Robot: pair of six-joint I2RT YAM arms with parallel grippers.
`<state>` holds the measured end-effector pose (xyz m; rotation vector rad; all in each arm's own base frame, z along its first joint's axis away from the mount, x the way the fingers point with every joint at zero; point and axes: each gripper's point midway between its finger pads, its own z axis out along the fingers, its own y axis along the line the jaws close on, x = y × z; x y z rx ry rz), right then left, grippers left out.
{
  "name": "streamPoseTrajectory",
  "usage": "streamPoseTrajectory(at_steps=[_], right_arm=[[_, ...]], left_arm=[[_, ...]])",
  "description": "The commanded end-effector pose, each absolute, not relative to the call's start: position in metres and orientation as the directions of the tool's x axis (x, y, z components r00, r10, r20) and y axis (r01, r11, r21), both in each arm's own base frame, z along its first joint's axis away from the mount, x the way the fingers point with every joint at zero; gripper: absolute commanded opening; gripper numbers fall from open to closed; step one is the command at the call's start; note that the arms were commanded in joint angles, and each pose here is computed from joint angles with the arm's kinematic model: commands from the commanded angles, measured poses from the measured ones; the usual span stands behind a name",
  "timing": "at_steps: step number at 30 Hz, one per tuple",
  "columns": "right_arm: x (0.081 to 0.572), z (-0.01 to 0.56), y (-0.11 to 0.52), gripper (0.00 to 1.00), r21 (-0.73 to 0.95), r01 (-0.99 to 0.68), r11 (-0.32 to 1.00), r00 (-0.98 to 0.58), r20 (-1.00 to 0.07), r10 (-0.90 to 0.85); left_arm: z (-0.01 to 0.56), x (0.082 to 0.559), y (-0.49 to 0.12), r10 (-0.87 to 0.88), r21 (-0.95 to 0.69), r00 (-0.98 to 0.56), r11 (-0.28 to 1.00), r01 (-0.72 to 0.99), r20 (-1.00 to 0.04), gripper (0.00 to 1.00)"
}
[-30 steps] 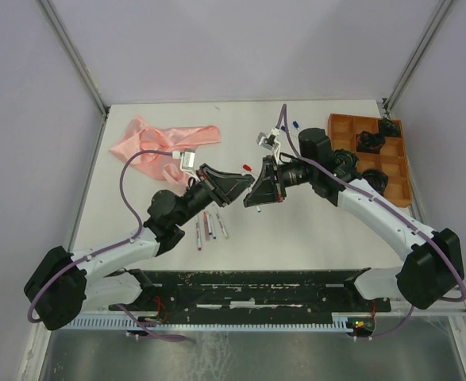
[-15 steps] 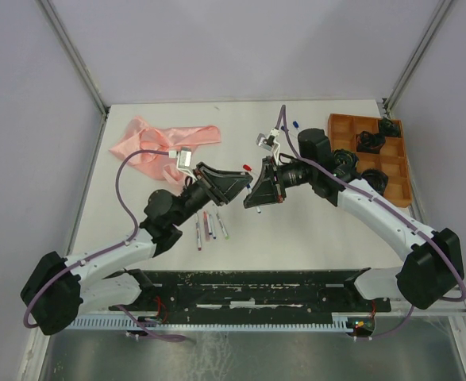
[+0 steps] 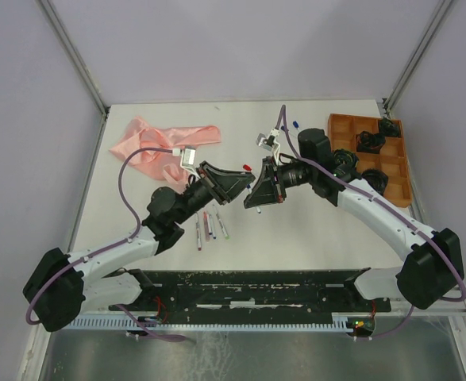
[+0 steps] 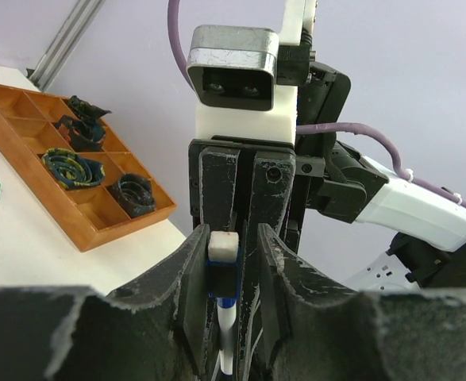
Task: Open the pen caps
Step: Open the pen cap from the pen.
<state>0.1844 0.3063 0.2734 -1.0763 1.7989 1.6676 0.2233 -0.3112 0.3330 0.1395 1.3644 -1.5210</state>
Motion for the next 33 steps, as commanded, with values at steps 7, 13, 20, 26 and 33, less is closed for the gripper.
streamPoseTrajectory(at_steps=[7, 13, 20, 26, 33], right_arm=[[0.185, 0.292, 0.309, 0.00, 0.561, -0.824, -0.078, -0.536, -0.817, -0.215], [0.185, 0.290, 0.309, 0.00, 0.565, -0.821, -0.079, -0.539, -0.814, -0.218], [0.184, 0.288, 0.310, 0.00, 0.568, -0.818, -0.084, -0.541, -0.811, -0.223], [0.183, 0.277, 0.316, 0.00, 0.593, -0.800, -0.088, -0.559, -0.791, -0.247], [0.185, 0.270, 0.320, 0.00, 0.616, -0.782, -0.088, -0.579, -0.772, -0.263]], left_arm=[[0.355, 0.220, -0.316, -0.589, -0.602, -0.408, 0.174, 0.780, -0.698, 0.34], [0.361, 0.224, -0.314, -0.587, -0.587, -0.387, 0.192, 0.787, -0.711, 0.06], [0.403, 0.261, -0.284, -0.646, -0.530, -0.231, 0.315, 0.787, -0.727, 0.03], [0.466, 0.303, -0.241, -0.732, -0.484, -0.040, 0.407, 0.775, -0.680, 0.03], [0.506, 0.323, -0.208, -0.774, -0.452, 0.102, 0.466, 0.761, -0.625, 0.03]])
